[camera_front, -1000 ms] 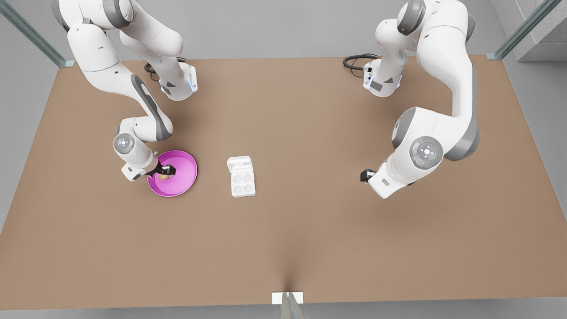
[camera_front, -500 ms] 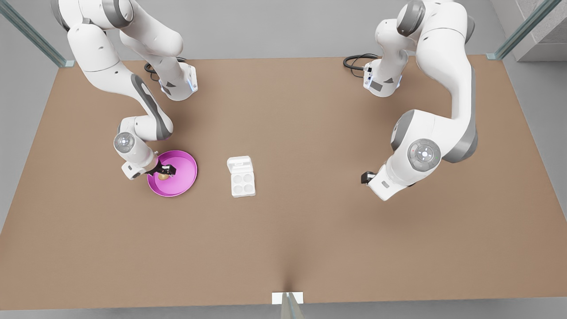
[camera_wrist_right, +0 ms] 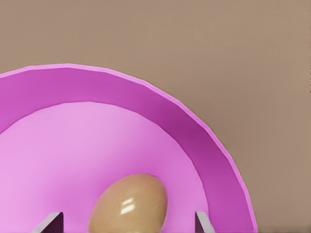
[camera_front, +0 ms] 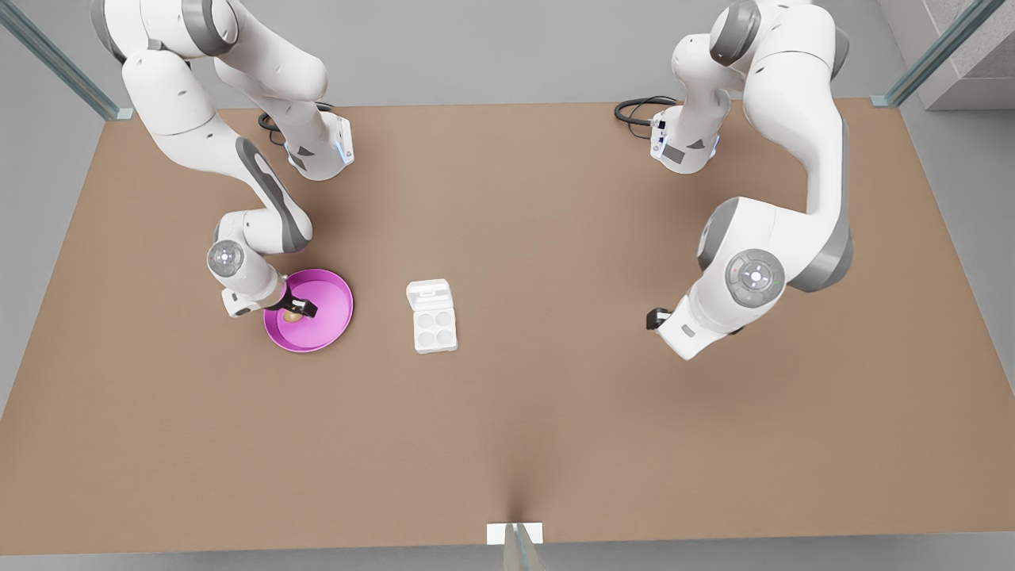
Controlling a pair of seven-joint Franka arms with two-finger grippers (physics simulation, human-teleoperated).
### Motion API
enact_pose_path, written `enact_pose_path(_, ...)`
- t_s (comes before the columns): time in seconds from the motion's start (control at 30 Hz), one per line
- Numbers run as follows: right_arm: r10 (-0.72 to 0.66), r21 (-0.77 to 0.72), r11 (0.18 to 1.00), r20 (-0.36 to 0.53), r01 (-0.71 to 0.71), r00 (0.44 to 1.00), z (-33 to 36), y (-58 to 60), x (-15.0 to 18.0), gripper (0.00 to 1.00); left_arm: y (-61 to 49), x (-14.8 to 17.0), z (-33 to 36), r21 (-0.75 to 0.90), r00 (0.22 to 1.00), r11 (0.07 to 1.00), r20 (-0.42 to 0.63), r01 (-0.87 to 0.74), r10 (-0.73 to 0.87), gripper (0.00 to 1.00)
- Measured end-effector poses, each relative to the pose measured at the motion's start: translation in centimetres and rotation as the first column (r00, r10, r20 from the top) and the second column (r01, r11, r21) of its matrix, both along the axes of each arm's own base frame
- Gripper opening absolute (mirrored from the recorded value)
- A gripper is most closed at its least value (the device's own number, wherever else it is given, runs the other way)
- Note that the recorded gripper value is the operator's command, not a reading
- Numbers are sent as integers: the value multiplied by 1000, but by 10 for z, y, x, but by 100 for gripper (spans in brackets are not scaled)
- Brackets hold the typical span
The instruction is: Pack egg into the box and close the box lid
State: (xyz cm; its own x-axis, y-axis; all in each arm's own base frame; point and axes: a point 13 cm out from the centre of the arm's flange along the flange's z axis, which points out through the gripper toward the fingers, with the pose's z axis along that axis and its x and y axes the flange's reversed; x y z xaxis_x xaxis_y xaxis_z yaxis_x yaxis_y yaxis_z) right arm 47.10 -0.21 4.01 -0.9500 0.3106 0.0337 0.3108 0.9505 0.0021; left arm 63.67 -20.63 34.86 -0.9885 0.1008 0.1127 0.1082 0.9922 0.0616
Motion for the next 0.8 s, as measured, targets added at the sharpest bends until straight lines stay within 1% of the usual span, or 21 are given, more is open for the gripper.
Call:
enact_pose_path(0.03,-14,1,1000,-2,14,1000,-1,0,0,100,-1,-1,0,0,1000,1000,-1,2,-2,100)
enact_pose_path(0.07,-28,2,1000,-4,28,1000,-2,0,-1,98,0,-1,-1,0,1000,1000,-2,0,0,100)
enact_pose_path(0.1,-41,3,999,-5,42,999,-2,0,-1,92,-1,-1,-1,0,1000,1000,-2,1,-1,100)
enact_pose_path(0.23,-87,5,996,-8,87,996,-4,0,-2,91,-2,-1,1,-1,1000,1000,0,0,0,100)
enact_pose_path(0.27,-99,5,995,-7,100,995,-4,-2,-1,88,-2,-1,1,0,1000,1000,0,-1,1,100)
enact_pose_path(0.3,-111,5,994,-7,111,994,-4,-3,-1,80,-2,-1,0,0,1000,1000,-1,-1,1,100)
enact_pose_path(0.37,-127,5,992,-8,127,992,-4,-3,-2,74,-1,-1,-1,0,1000,1000,-2,-2,2,100)
enact_pose_path(0.4,-134,4,991,-8,134,991,-4,-4,-2,74,-1,-1,-1,1,1000,1000,-3,-3,3,100)
enact_pose_path(0.47,-146,4,989,-8,146,989,-4,-3,-2,68,-1,-1,-2,1,1000,1000,-3,-3,3,100)
enact_pose_path(0.53,-155,4,988,-6,155,988,-3,-3,-1,57,-1,-1,-2,2,1000,1000,-3,-3,3,100)
enact_pose_path(0.57,-158,4,987,-5,158,987,-3,-2,-1,55,-1,-1,-2,2,1000,1000,-3,-4,4,100)
enact_pose_path(0.7,-168,4,986,-1,168,986,-1,1,0,52,-1,-1,-1,2,1000,1000,-1,-4,4,100)
enact_pose_path(0.8,-179,-1,984,16,179,984,9,-2,6,51,-1,-1,-2,3,1000,1000,-3,-5,5,100)
